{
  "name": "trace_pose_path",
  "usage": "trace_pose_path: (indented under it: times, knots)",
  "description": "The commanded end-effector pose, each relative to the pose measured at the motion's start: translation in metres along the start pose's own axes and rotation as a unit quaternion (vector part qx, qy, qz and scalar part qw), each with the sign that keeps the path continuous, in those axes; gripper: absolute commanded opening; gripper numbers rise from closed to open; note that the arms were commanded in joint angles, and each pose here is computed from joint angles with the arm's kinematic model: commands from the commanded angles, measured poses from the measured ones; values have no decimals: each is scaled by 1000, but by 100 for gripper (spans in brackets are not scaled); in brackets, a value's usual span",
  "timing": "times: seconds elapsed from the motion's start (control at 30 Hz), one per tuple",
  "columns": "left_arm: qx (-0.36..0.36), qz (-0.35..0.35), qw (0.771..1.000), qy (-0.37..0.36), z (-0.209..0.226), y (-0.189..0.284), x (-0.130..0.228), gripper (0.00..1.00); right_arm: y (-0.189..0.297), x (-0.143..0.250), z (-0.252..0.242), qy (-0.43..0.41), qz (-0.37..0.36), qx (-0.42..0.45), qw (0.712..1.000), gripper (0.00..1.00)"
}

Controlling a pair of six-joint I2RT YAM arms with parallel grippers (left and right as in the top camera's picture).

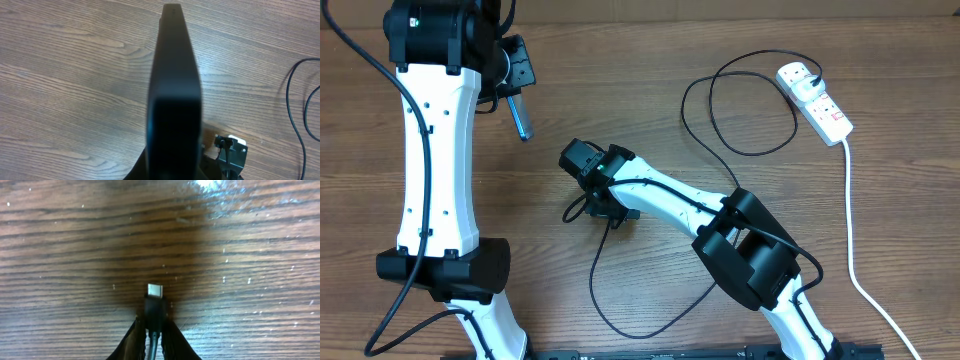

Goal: Plug charger to phone and switch on socket
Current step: 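Lower the right gripper and grasp the black cable's USB-C plug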

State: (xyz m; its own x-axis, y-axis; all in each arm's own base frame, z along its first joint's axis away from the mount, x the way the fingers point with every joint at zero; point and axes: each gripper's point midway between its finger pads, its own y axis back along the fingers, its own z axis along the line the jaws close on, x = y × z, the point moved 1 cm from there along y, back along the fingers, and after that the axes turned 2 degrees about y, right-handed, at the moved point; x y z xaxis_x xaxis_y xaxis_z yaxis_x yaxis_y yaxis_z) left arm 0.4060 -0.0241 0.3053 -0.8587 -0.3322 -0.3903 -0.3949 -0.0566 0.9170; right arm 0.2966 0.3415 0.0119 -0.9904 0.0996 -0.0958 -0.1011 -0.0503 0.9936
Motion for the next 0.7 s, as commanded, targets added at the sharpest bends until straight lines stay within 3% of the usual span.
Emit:
trace_pose_path:
  times: [0.0, 0.5, 0.67]
  knots:
    - [-5, -12, 1000, 9, 4, 4, -4, 4, -15, 11, -1, 0, 29, 5, 1000, 12]
    - [-4, -11, 1000, 9, 4, 4, -4, 4, -15, -1, -9, -14, 25, 9, 1000, 4]
    - [44, -3, 999, 2, -12, 5, -3, 4, 23, -20, -3, 5, 25, -32, 999, 4]
